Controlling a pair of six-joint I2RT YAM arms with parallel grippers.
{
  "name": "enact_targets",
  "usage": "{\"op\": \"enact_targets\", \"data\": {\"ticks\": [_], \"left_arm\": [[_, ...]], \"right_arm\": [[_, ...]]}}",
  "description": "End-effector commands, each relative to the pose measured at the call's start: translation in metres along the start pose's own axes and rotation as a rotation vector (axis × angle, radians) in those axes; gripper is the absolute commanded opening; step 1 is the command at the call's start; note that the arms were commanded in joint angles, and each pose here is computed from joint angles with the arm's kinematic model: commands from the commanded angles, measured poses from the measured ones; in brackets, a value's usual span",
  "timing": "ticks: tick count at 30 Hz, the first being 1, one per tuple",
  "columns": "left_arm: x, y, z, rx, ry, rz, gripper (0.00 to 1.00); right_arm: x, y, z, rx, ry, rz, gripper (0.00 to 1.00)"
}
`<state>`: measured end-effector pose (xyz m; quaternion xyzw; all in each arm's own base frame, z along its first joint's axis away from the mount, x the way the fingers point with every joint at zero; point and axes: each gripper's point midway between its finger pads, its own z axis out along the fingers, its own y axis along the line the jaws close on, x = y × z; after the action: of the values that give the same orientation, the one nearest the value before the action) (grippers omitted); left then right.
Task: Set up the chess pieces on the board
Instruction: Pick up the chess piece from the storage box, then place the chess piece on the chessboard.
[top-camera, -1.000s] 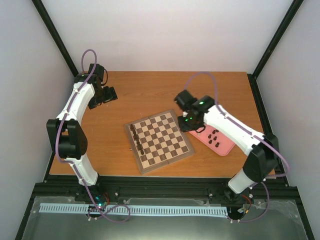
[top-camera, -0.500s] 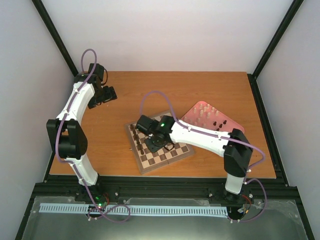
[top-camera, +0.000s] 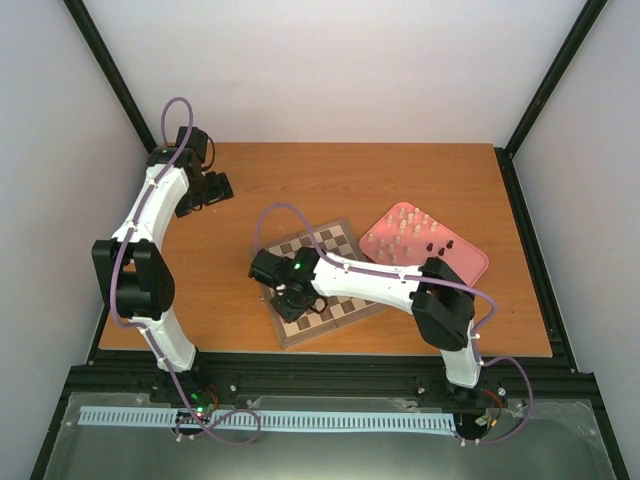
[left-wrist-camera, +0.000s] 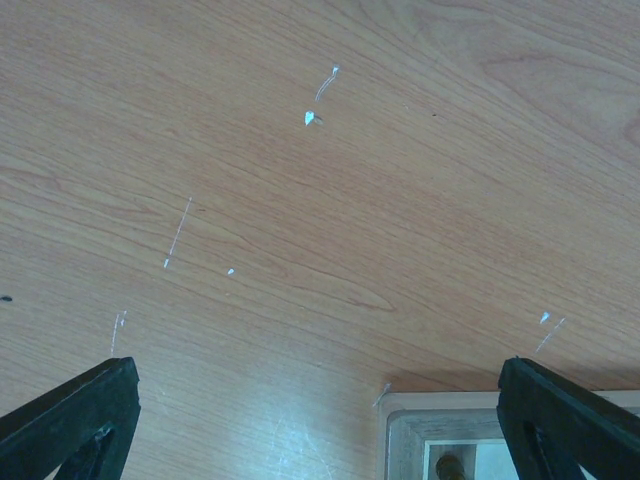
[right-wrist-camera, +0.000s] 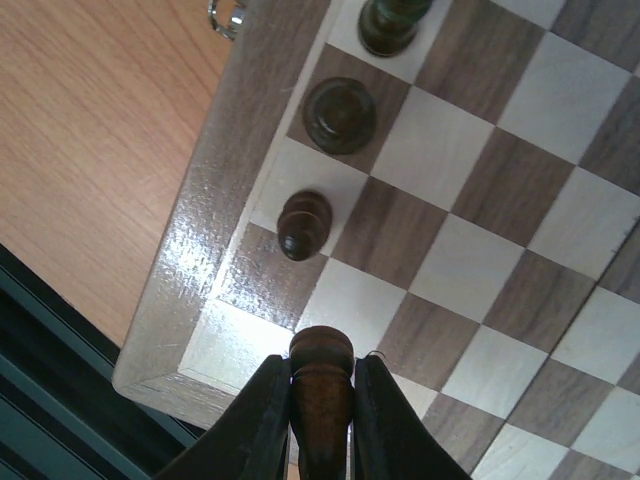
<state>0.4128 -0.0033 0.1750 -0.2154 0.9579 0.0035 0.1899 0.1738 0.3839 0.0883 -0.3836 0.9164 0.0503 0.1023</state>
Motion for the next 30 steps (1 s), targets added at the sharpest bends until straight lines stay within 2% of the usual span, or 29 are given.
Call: {"op": "enact_targets", "data": {"ticks": [1, 30], "left_arm": [[-0.006, -0.004, -0.013, 0.025, -0.042, 0.002, 1.0], [-0.002, -0.007, -0.006, 0.031, -0.019, 0.004, 1.0]], "right_arm": [[-0.009, 0.017, 0.0, -0.031, -0.02, -0.042, 0.03], [-0.007, 0.033, 0.025, -0.054, 0.047, -0.11, 0.03]]}}
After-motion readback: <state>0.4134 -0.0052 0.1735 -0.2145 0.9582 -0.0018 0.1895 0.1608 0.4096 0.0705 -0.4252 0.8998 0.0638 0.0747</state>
